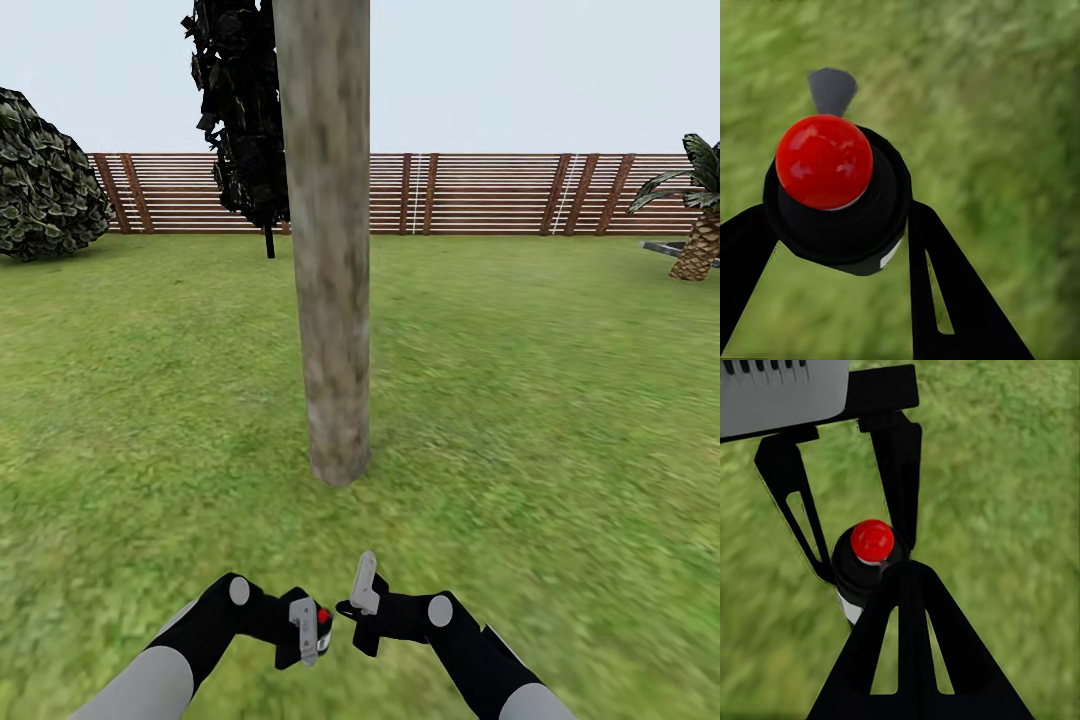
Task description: In the garden, pick up the pesticide atomizer on the floor and spray pesticide onto both trees until each tree trunk is fully covered.
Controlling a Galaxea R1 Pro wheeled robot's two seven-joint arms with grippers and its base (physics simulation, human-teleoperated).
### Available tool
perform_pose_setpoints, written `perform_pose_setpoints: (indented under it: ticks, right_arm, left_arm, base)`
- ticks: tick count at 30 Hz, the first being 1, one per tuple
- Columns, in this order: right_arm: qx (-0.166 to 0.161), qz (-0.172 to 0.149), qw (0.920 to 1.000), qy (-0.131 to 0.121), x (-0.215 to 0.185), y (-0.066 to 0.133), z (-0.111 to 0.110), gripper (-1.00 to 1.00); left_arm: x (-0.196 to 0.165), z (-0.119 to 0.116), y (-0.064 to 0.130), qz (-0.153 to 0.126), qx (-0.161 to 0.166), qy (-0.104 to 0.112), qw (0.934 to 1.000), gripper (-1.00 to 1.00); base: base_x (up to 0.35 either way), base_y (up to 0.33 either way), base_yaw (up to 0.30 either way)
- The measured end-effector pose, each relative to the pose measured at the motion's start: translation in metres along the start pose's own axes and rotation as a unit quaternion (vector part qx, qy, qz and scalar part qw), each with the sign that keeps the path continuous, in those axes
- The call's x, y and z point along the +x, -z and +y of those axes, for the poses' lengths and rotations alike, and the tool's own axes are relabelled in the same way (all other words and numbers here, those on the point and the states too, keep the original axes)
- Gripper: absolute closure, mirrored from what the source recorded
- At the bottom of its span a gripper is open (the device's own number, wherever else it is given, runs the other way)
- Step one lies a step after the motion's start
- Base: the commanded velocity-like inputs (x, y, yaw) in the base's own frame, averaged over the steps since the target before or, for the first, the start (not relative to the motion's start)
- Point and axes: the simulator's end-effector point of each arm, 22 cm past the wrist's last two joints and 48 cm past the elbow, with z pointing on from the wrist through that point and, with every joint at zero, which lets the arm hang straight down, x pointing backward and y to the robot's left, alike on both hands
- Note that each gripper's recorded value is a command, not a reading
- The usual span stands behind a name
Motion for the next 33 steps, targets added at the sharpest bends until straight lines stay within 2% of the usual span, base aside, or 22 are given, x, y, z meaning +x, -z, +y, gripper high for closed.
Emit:
perform_pose_setpoints:
  ticks: [7,13,19,33]
  right_arm:
    - [0.0,0.0,1.0,0.0,0.0,0.0,0.0,1.0]
    - [0.0,0.0,1.0,0.0,0.0,0.0,0.0,1.0]
    - [0.0,0.0,1.0,0.0,0.0,0.0,0.0,1.0]
    - [0.0,0.0,1.0,0.0,0.0,0.0,0.0,1.0]
  left_arm:
    - [0.0,0.006,0.0,-0.001,-0.013,0.0,0.9999,1.0]
    - [-0.001,0.004,0.0,-0.004,-0.011,0.002,0.9999,1.0]
    - [-0.009,0.004,-0.001,-0.02,-0.011,0.011,0.9997,1.0]
    - [-0.014,0.002,-0.003,-0.026,-0.009,0.011,0.9996,1.0]
  base:
    - [0.0,0.0,0.0]
    - [0.0,0.0,0.0]
    - [0.0,0.0,0.0]
    - [0.0,0.0,0.0]
